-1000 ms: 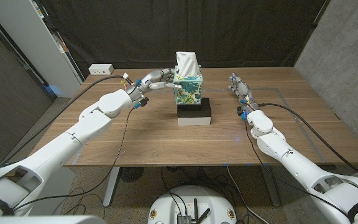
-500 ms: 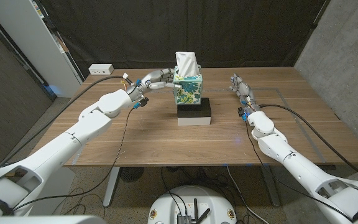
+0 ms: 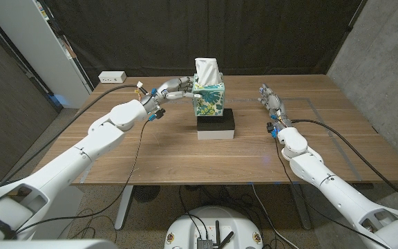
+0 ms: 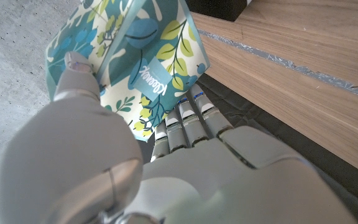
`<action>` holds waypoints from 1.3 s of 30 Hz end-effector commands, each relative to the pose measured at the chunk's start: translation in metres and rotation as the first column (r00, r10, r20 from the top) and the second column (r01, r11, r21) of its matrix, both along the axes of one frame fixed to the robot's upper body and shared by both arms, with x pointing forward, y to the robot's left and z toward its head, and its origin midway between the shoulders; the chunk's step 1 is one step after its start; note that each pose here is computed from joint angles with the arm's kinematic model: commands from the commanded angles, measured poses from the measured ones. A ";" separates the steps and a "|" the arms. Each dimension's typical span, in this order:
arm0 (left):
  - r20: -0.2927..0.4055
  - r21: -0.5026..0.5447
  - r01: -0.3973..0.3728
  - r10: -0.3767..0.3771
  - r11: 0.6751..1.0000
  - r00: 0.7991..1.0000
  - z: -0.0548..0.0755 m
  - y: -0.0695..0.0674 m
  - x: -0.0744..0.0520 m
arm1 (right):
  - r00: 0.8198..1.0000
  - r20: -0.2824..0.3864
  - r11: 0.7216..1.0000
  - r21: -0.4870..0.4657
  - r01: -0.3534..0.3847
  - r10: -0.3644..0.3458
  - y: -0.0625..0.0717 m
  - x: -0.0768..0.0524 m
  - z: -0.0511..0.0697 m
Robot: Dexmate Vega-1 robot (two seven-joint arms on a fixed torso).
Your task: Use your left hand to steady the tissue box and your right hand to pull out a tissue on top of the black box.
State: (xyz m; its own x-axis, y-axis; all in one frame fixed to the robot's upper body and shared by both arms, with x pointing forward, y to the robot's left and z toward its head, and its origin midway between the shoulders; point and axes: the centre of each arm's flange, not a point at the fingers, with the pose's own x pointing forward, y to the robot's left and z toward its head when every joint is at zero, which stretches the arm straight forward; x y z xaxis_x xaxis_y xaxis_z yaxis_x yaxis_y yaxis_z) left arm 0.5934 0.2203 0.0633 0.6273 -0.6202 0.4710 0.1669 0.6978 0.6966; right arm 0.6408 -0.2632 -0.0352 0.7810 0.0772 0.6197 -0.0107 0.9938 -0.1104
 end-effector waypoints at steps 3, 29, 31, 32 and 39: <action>0.005 0.000 0.007 -0.007 1.000 1.000 0.001 -0.001 0.002 | 1.000 0.000 1.000 0.019 0.024 -0.024 -0.002 -0.014 -0.009; 0.003 0.001 0.017 -0.017 1.000 1.000 0.001 -0.002 0.003 | 0.997 0.009 0.995 0.055 0.079 -0.079 -0.008 -0.040 -0.025; 0.004 0.000 0.017 -0.017 1.000 1.000 0.000 -0.001 0.003 | 0.997 0.007 0.995 0.058 0.081 -0.081 -0.008 -0.042 -0.026; 0.004 0.001 0.017 -0.017 1.000 1.000 0.000 -0.001 0.003 | 0.997 0.007 0.995 0.061 0.081 -0.081 -0.008 -0.042 -0.026; 0.004 0.001 0.017 -0.017 1.000 1.000 0.001 -0.001 0.004 | 0.995 0.009 0.993 0.067 0.096 -0.097 -0.008 -0.048 -0.029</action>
